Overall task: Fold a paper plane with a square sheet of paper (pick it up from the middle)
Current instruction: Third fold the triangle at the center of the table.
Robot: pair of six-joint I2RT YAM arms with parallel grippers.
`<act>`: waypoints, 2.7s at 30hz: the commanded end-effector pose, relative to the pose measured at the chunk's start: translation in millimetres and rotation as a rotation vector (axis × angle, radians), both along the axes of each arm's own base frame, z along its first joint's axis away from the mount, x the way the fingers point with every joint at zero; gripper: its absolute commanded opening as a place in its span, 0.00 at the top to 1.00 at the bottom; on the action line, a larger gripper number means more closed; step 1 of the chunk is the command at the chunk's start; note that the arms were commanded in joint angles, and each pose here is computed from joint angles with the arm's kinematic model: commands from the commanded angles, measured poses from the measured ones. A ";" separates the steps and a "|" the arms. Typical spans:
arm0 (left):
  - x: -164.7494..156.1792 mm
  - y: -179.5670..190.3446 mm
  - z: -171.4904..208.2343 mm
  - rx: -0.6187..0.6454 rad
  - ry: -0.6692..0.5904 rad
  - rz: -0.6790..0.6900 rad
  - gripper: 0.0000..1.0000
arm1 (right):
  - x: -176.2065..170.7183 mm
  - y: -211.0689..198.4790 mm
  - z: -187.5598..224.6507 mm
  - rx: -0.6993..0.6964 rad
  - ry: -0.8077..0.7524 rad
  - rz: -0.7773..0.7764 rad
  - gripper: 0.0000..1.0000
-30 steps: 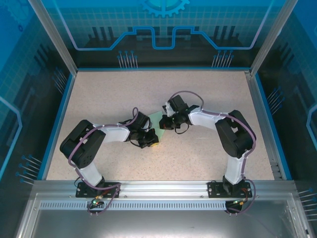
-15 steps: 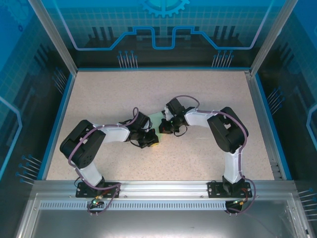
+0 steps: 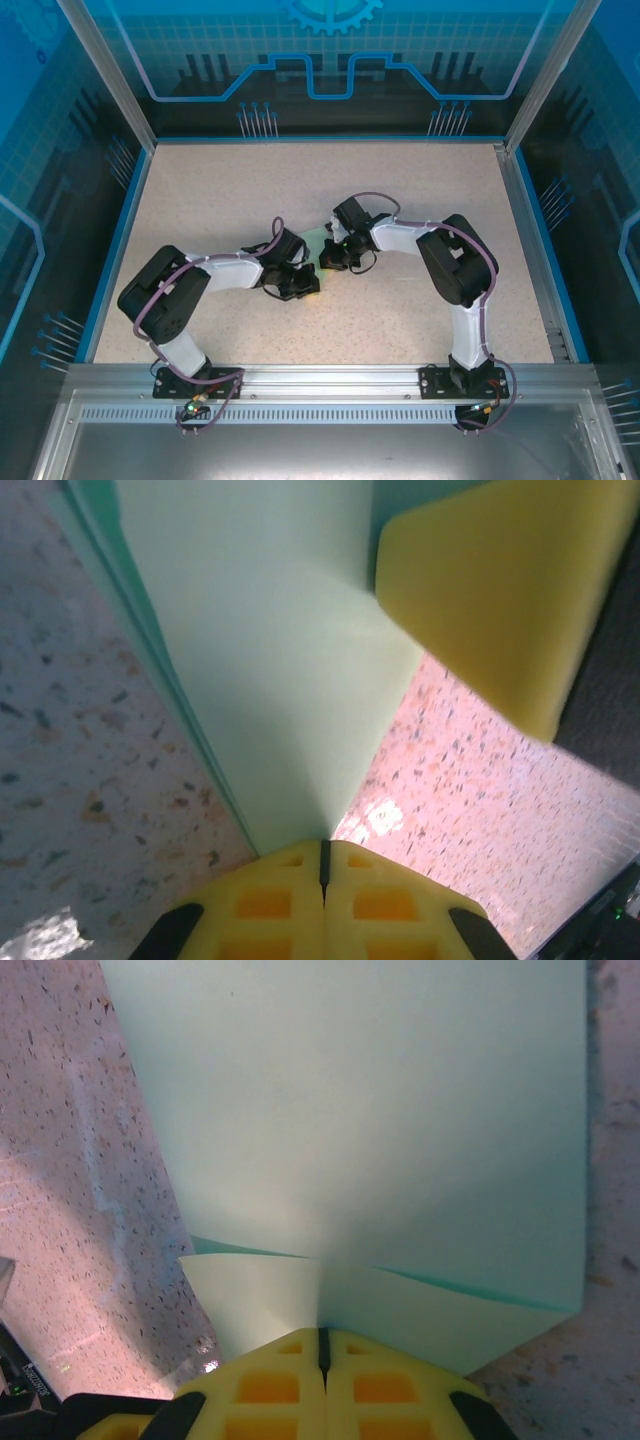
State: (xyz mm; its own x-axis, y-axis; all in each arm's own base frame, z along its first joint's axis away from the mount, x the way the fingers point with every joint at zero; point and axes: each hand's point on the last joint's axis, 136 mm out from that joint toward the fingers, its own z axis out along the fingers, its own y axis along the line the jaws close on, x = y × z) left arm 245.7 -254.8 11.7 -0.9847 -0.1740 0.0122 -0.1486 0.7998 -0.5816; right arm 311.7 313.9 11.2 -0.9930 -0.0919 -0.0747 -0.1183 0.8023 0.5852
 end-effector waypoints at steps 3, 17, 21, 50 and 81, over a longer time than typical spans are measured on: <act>-74.3 38.3 -31.8 0.180 0.253 -0.068 1.00 | -8.1 -25.6 -40.8 -0.152 0.068 -0.042 1.00; -15.8 30.6 45.6 0.149 -0.011 0.015 0.93 | 15.5 -3.3 46.4 0.042 -0.089 -0.060 0.90; 5.6 30.8 59.0 0.173 -0.099 0.050 0.84 | 27.9 -23.1 65.6 0.039 -0.158 -0.130 0.68; 61.3 45.2 9.8 0.439 -0.086 0.193 0.91 | 32.3 -18.2 26.1 0.166 -0.003 0.024 0.67; 71.9 69.7 91.1 0.326 -0.272 0.223 0.59 | 32.3 -66.5 118.6 0.044 -0.274 -0.236 0.99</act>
State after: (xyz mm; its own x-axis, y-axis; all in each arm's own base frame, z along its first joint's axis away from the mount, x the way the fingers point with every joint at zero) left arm 320.9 -199.3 92.2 -0.8932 -0.3286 -0.3068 -0.2157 0.9120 -0.3488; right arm 345.3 266.7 130.2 -0.9384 0.0769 -0.3369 -0.1717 0.7422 0.6478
